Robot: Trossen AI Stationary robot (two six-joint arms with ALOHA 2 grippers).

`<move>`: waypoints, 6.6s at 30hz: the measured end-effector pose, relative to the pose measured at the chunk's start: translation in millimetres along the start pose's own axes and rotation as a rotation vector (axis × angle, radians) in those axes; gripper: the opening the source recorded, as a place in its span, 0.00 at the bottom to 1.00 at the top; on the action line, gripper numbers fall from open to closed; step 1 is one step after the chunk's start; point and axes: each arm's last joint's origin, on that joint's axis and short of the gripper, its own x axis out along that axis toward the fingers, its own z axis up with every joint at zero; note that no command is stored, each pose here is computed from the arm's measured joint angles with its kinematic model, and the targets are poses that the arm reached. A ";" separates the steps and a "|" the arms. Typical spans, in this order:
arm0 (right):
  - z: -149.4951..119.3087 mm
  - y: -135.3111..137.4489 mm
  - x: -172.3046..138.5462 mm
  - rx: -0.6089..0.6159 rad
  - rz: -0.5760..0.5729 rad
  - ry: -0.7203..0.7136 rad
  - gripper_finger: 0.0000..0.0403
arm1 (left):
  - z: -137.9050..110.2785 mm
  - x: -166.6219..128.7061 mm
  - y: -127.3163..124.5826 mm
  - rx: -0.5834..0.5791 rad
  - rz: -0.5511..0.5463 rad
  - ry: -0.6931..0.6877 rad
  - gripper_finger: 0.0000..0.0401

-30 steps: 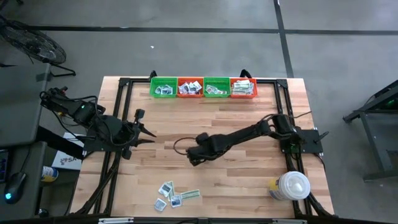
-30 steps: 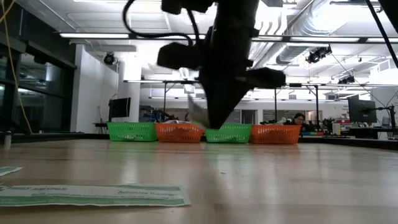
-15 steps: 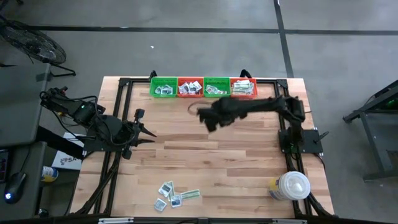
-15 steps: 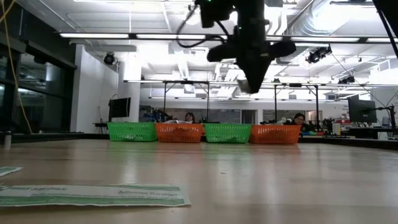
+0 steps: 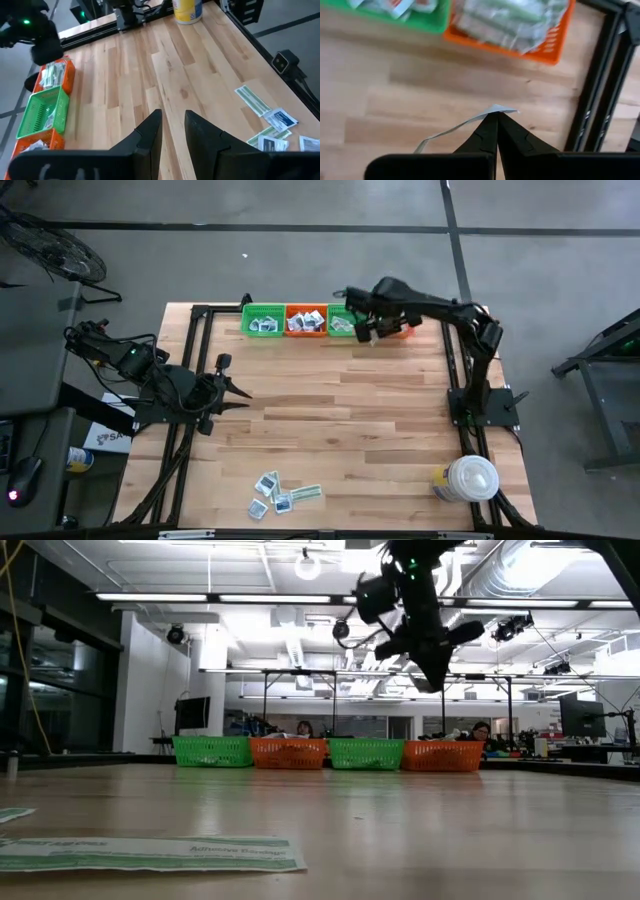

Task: Pick & Place First Aid Supplies
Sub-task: Put the top green bandage pack in the right orange bin, then put the top gray towelette pack in the left orange bin

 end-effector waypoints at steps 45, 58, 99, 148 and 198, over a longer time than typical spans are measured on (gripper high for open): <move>83.8 -47.4 72.6 0.149 -0.076 0.078 0.00 | -0.3 -0.3 4.4 -0.089 0.152 0.000 0.20; 87.4 -53.1 74.6 0.169 -0.075 0.083 0.18 | -0.3 -0.3 4.4 -0.089 0.152 0.000 0.20; -56.4 14.3 -75.8 -0.186 0.408 -0.282 0.27 | -1.9 -0.2 4.1 -0.062 0.147 0.018 0.20; -172.2 -21.9 -134.0 -0.500 0.379 -0.588 0.27 | -95.0 158.8 -132.9 -0.292 -0.422 0.461 0.47; -173.3 -19.4 -135.0 -0.635 0.378 -0.602 0.27 | -145.6 206.5 -168.1 -0.291 -0.115 0.644 0.36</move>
